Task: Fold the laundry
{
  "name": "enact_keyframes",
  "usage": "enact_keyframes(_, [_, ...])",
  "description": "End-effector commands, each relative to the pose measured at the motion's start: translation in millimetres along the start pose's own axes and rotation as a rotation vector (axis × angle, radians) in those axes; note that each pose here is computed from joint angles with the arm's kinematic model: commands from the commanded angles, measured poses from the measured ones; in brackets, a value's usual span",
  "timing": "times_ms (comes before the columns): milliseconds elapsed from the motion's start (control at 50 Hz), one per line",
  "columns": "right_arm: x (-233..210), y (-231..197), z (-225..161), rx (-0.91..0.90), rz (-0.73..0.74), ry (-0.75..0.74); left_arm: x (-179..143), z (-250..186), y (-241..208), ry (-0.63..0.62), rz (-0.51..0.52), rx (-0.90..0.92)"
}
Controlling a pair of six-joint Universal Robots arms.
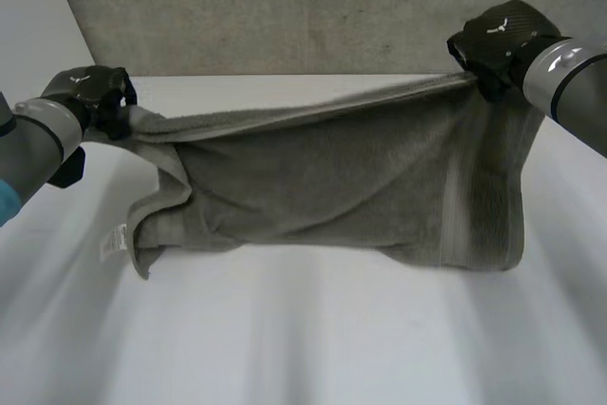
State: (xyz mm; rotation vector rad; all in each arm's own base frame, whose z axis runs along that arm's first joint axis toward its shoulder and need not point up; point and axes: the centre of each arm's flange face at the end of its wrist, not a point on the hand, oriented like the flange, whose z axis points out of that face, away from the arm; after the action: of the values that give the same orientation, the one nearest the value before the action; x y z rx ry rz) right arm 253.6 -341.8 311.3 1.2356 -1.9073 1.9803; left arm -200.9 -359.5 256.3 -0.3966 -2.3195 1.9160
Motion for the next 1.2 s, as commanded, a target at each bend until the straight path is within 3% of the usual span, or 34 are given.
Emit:
enact_keyframes(20, [-16,20,2,-0.033,0.017,-0.032,0,15,13,-0.002,0.0,0.012])
enact_keyframes(140, [-33,37,-1,-0.074,0.029,-0.075,4,25,41,0.008,-0.004,-0.036])
enact_keyframes(240, [-25,32,13,-0.012,0.006,-0.021,1,38,30,-0.003,0.004,0.048])
enact_keyframes(260, [-25,32,13,-0.012,0.006,-0.021,-1,43,12,-0.01,0.01,0.12])
enact_keyframes(340, [13,-33,26,0.273,-0.034,0.194,0,45,-33,-0.012,0.015,0.279])
enact_keyframes(380, [28,-56,24,0.378,-0.052,0.273,12,32,-88,0.015,-0.001,0.461])
enact_keyframes(460, [60,-96,13,0.59,-0.076,0.451,15,18,-128,0.032,-0.046,0.604])
enact_keyframes(520, [52,-90,12,0.579,-0.035,0.417,15,8,-141,0.049,-0.106,0.658])
enact_keyframes(560, [44,-77,14,0.531,-0.011,0.372,12,8,-127,0.046,-0.165,0.61])
enact_keyframes(680, [2,-30,14,0.333,0.035,0.181,8,17,-68,0.019,-0.195,0.426])
enact_keyframes(740, [-58,26,-3,0.105,0.023,-0.104,-4,16,7,-0.023,-0.21,0.199])
enact_keyframes(840, [-98,68,-29,-0.05,-0.05,-0.27,-6,3,62,-0.043,-0.208,0.024])
enact_keyframes(980, [-119,92,-53,-0.139,-0.101,-0.349,-13,-24,120,-0.077,-0.114,-0.182])
enact_keyframes(1200, [-120,92,-81,-0.158,-0.074,-0.351,-25,-38,111,-0.11,-0.028,-0.172])
